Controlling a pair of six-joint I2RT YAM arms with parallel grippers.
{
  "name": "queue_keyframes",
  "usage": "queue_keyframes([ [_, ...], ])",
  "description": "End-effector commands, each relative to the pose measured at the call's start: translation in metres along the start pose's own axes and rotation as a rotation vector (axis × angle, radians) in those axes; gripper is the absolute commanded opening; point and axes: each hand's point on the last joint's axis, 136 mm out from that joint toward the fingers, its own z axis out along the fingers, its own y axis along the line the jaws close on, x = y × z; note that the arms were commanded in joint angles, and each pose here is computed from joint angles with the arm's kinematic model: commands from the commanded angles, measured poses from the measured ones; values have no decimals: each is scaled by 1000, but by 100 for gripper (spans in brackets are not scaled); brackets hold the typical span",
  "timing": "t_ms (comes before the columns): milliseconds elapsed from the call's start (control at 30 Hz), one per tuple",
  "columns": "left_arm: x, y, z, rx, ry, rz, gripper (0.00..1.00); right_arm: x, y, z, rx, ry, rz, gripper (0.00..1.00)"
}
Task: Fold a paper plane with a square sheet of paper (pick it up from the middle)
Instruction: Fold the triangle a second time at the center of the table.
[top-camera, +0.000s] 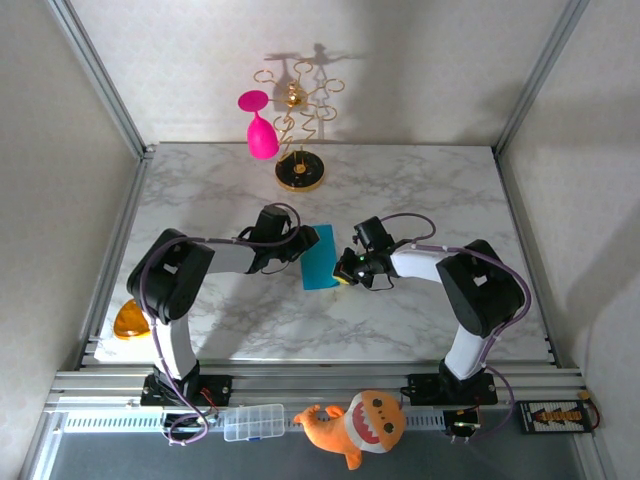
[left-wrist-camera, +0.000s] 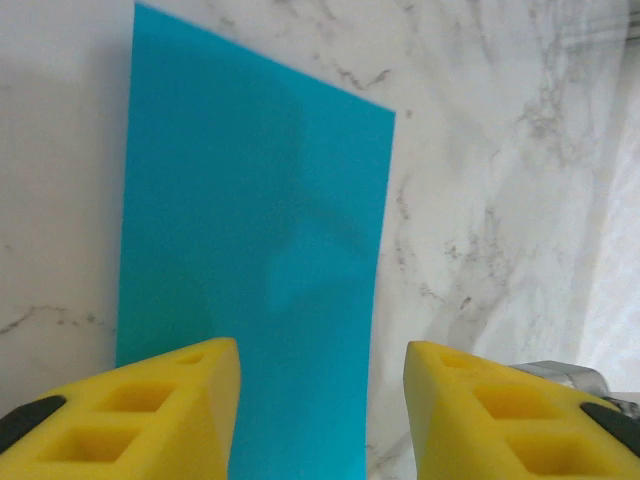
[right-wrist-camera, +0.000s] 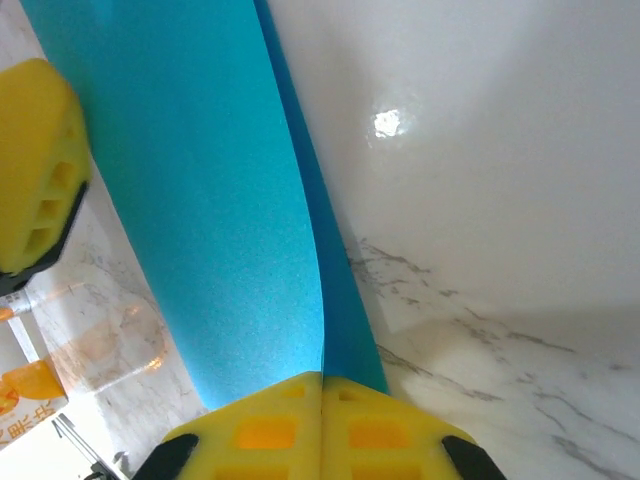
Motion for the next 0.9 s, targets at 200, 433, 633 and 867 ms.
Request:
queue_keyframes([
  [200,-20,4,16,-138,63,200,42,2,-4,-16,25,-4,-25,0],
  [433,-9,15,27,-158,108,191,38,1,-2,-15,27,5,-28,1],
  [633,-9,25,30,-184,100,174,38,5,0,-19,15,13,-14,13],
  [867,-10,24,33,-177,96,167,38,12,-4,-20,19,32,-2,12],
])
